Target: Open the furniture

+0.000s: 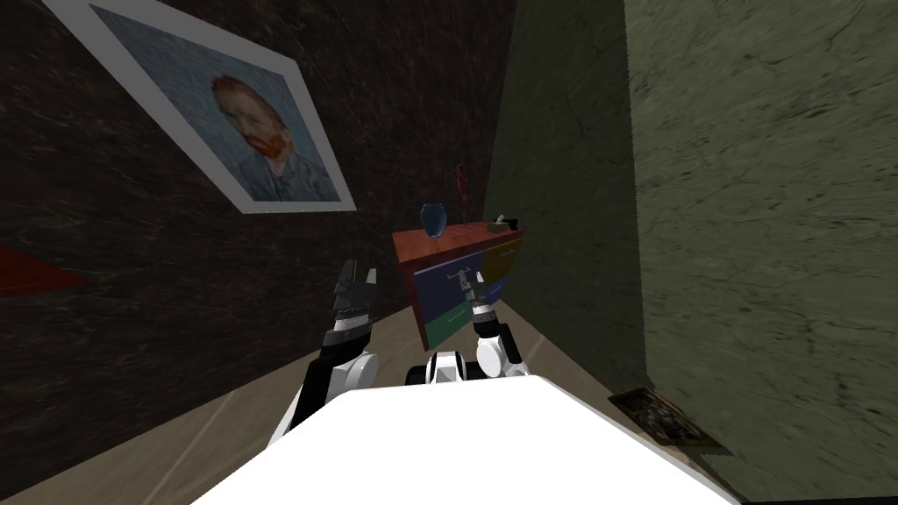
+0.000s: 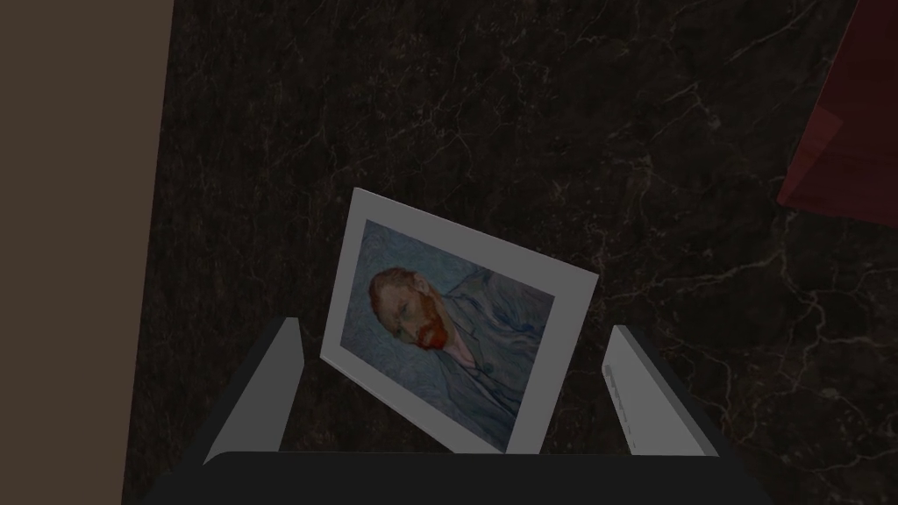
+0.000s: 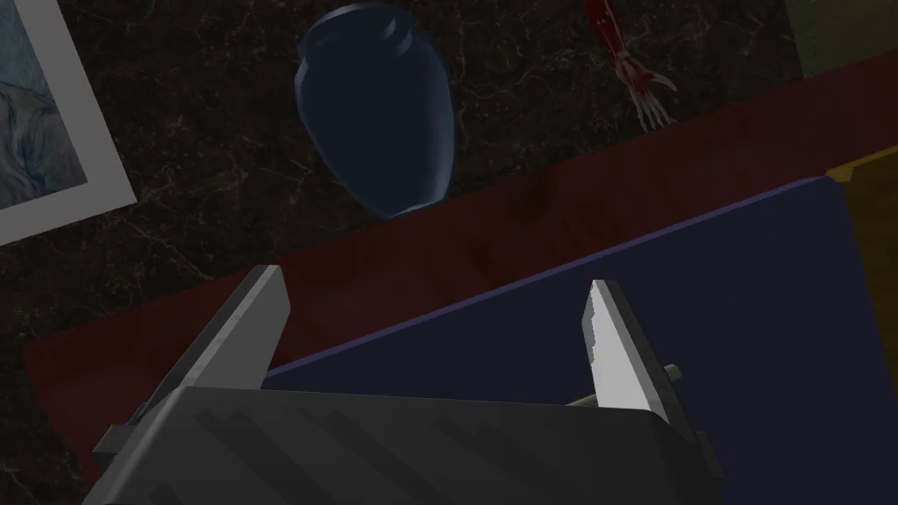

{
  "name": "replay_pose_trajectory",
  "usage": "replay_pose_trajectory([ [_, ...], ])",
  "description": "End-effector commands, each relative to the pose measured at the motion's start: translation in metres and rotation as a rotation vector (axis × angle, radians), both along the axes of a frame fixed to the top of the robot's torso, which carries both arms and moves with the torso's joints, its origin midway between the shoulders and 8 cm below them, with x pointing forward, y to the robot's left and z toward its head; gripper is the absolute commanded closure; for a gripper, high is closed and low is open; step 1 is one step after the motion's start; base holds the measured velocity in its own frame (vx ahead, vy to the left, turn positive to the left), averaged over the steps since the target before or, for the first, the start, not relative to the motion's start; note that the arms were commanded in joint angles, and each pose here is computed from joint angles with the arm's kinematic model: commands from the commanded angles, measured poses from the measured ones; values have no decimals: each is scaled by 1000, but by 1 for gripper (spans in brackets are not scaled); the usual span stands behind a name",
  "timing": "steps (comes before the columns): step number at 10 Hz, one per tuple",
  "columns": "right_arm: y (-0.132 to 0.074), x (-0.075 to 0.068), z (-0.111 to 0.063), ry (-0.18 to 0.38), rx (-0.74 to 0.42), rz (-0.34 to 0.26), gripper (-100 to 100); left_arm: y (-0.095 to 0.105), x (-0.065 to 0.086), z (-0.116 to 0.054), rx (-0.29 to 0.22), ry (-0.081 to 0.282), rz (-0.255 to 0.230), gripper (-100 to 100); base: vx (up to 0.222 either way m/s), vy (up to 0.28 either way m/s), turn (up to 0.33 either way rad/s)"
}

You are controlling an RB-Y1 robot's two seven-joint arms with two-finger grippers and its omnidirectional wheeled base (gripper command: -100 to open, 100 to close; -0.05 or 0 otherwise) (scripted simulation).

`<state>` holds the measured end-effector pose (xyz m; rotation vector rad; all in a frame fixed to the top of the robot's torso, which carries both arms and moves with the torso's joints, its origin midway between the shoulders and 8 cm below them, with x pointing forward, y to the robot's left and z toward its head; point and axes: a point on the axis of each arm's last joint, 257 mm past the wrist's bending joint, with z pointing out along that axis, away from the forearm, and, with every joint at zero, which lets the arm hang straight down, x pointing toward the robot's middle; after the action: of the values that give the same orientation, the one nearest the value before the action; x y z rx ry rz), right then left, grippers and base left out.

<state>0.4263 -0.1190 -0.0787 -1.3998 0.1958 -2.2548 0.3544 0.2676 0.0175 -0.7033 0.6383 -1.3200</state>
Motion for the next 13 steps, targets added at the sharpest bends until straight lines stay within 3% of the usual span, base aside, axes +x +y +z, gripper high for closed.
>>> replay_pose_trajectory([
  [1, 11, 4, -10, 42, 95, 70, -100, 0, 0, 0, 0, 0, 0, 0, 17, -20, 44],
  [6, 35, 12, -38, 151, 272, 207, -100, 0, 0, 0, 0, 0, 0, 0, 17, -17, 50],
  [13, 56, 17, -66, 270, 467, 334, -100, 0, 0, 0, 0, 0, 0, 0, 13, -18, 42],
])
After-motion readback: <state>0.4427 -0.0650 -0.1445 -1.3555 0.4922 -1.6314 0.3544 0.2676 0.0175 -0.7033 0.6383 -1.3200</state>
